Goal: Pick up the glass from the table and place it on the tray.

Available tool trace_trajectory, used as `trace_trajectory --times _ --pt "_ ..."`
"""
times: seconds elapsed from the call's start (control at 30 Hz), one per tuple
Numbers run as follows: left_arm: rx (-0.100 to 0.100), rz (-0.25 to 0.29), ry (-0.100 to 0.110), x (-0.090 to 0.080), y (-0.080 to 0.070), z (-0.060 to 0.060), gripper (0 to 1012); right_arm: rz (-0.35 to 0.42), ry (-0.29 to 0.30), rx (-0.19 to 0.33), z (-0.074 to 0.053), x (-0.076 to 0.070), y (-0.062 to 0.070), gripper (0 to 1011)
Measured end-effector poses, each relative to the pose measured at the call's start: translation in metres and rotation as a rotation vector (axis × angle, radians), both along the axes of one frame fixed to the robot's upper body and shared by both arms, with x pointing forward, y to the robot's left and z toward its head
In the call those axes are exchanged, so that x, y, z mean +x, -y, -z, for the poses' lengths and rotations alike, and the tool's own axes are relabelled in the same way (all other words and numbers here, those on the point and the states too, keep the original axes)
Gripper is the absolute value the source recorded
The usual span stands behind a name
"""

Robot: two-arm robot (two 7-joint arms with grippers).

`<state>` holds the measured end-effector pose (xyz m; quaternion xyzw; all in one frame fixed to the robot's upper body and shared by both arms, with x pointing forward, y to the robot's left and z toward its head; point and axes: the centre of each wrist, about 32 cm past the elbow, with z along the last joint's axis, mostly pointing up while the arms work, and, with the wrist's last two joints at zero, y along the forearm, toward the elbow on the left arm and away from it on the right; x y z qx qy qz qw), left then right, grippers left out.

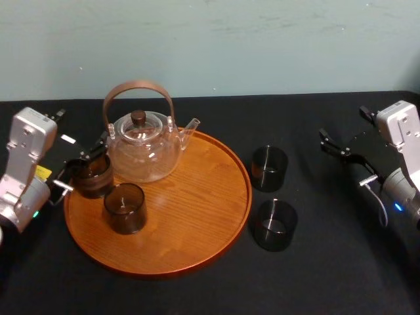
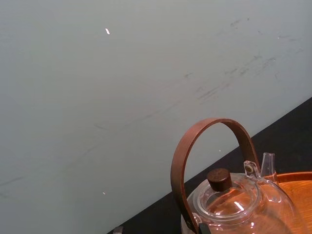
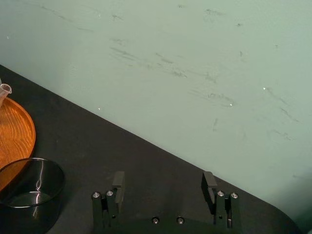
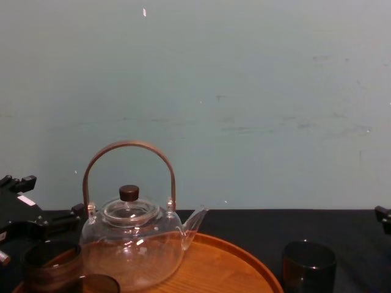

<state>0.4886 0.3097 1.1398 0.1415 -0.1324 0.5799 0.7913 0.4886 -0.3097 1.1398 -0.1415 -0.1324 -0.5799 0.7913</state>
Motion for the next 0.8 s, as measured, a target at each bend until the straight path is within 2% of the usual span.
trace_trajectory --times 0.8 --pt "0.000 0.000 0.000 0.0000 0.0000 0.0000 1001 0.000 0.000 0.000 0.0000 0.0000 0.0000 1002"
